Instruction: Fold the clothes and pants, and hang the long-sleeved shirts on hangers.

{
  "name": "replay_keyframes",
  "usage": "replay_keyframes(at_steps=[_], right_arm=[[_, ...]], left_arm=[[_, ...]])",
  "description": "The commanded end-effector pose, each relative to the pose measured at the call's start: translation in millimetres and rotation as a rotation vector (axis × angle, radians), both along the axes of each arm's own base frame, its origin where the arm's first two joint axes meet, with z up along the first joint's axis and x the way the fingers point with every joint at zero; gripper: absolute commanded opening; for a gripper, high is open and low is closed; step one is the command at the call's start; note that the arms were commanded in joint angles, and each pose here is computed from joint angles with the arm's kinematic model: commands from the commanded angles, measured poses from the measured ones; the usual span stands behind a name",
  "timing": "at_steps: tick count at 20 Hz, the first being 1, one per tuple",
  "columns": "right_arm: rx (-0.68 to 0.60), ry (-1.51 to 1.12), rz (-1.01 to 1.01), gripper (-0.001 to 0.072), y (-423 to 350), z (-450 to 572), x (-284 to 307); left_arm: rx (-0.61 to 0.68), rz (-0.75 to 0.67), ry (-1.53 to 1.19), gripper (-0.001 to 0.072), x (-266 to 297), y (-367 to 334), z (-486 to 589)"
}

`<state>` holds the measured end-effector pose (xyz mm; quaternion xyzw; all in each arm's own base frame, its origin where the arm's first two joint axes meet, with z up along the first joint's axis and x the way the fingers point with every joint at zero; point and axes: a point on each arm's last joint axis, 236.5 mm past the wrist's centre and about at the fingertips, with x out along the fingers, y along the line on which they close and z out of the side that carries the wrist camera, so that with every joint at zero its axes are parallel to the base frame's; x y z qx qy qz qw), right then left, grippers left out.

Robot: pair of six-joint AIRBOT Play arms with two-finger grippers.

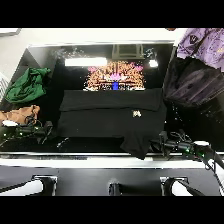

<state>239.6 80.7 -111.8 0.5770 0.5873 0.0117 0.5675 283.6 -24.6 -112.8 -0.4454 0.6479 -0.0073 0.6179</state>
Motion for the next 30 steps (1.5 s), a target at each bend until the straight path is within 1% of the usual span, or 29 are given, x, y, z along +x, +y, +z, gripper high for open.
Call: replay_keyframes(at_steps=[1, 4, 6, 9, 12, 13, 15, 17, 19, 21, 23, 27, 30], right_arm=[[0.012, -0.002, 0.013, 0.0028, 2.7, 2.1, -2.0], [0.016, -0.046, 0.060, 0.0028, 5.2, 13.0, -0.2], [0.010, -0.094, 0.122, 0.0027, 8.4, 33.4, -3.4], [-0.086, -0.122, 0.169, 0.0027, 3.1, 59.0, -18.6], [-0.184, -0.108, 0.209, 0.0027, 2.3, 82.7, -53.3], [-0.212, -0.112, 0.227, 0.0027, 4.5, 91.2, -67.2], [-0.253, -0.136, 0.229, 0.0027, 9.7, 108.1, -86.5], [-0.306, -0.219, 0.213, 0.0026, 10.2, 127.5, -86.7], [-0.331, -0.268, 0.208, 0.0026, 6.8, 141.4, -77.7], [-0.317, -0.305, 0.223, 0.0026, 4.8, 149.4, -61.3], [-0.294, -0.335, 0.228, 0.0027, -1.1, 153.7, -35.9], [-0.298, -0.395, 0.219, 0.0027, -25.1, 153.6, 28.3], [-0.377, -0.426, 0.336, 0.0026, -16.9, 136.9, 73.8]], left_arm=[[-0.025, -0.022, -0.013, 0.0015, 3.4, -11.3, -0.1], [-0.030, -0.036, -0.054, 0.0013, 10.1, -11.8, 18.6], [0.002, -0.070, -0.075, 0.0013, 9.5, -7.4, 38.8], [0.114, -0.110, -0.049, 0.0012, -13.3, 7.4, 61.7], [0.250, -0.123, -0.015, 0.0013, -39.8, 27.2, 78.7], [0.278, -0.137, -0.019, 0.0013, -47.4, 29.7, 86.1], [0.321, -0.092, -0.023, 0.0013, -53.7, 34.8, 98.6], [0.342, -0.082, -0.067, 0.0013, -50.4, 35.1, 107.3], [0.349, -0.107, -0.084, 0.0012, -46.1, 33.5, 106.3], [0.363, -0.099, -0.131, 0.0012, -29.3, 32.8, 106.4], [0.383, -0.099, -0.176, 0.0012, -8.2, 34.0, 108.9], [0.401, -0.132, -0.227, 0.0012, 41.8, 30.8, 107.4], [0.399, -0.166, -0.227, 0.0012, 79.6, 25.5, 95.3]])
